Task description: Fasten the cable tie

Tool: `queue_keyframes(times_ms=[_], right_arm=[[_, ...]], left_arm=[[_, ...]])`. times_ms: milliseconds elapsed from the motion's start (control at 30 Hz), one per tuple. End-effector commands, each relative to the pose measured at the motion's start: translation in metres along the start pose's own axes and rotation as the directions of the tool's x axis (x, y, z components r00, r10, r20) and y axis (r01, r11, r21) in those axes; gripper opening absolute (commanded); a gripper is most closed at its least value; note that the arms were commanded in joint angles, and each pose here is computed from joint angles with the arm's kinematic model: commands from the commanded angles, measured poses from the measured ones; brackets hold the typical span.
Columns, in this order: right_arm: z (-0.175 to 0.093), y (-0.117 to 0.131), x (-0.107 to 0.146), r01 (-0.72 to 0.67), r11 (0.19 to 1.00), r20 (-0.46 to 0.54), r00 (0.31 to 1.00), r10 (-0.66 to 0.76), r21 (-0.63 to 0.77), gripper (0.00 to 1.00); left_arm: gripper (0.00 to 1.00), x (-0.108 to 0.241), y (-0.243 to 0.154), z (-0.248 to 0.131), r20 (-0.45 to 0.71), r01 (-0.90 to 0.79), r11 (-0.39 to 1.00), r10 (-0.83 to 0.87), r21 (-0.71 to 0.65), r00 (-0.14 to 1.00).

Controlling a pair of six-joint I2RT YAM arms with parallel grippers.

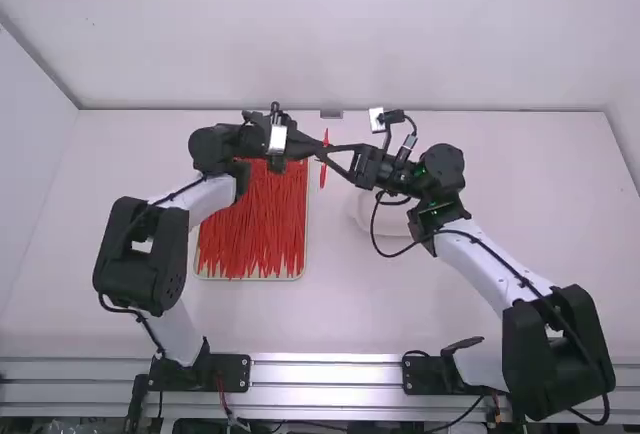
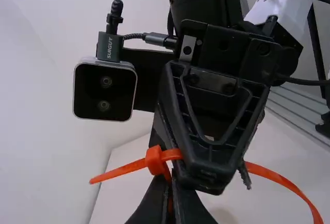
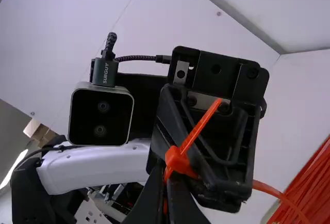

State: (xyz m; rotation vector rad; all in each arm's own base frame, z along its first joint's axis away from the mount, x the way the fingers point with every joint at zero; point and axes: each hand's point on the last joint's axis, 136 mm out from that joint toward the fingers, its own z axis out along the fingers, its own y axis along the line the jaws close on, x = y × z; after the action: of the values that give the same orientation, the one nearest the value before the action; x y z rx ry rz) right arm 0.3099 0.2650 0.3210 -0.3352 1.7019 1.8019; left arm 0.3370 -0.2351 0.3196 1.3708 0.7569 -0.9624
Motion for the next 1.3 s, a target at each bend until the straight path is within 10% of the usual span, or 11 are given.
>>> queue_keyframes(times_ms=[0,933,1267], right_arm=[[-0.009,0.0,-0.043,0.064,0.997,0.156,0.985,-0.071,0.049,0.0],[-0.024,-0.01,-0.047,0.05,0.996,0.135,0.989,-0.059,0.072,0.0],[-0.026,-0.006,-0.036,0.036,0.999,0.066,0.997,-0.038,0.04,0.34]], left_arm=[[0.01,0.007,-0.027,0.004,-0.025,-0.017,0.992,0.02,0.122,0.999],[0.01,0.003,-0.026,0.007,-0.022,-0.004,0.992,0.006,0.13,1.0],[0.02,0.006,-0.014,-0.014,-0.054,0.056,0.996,-0.053,0.07,0.997]])
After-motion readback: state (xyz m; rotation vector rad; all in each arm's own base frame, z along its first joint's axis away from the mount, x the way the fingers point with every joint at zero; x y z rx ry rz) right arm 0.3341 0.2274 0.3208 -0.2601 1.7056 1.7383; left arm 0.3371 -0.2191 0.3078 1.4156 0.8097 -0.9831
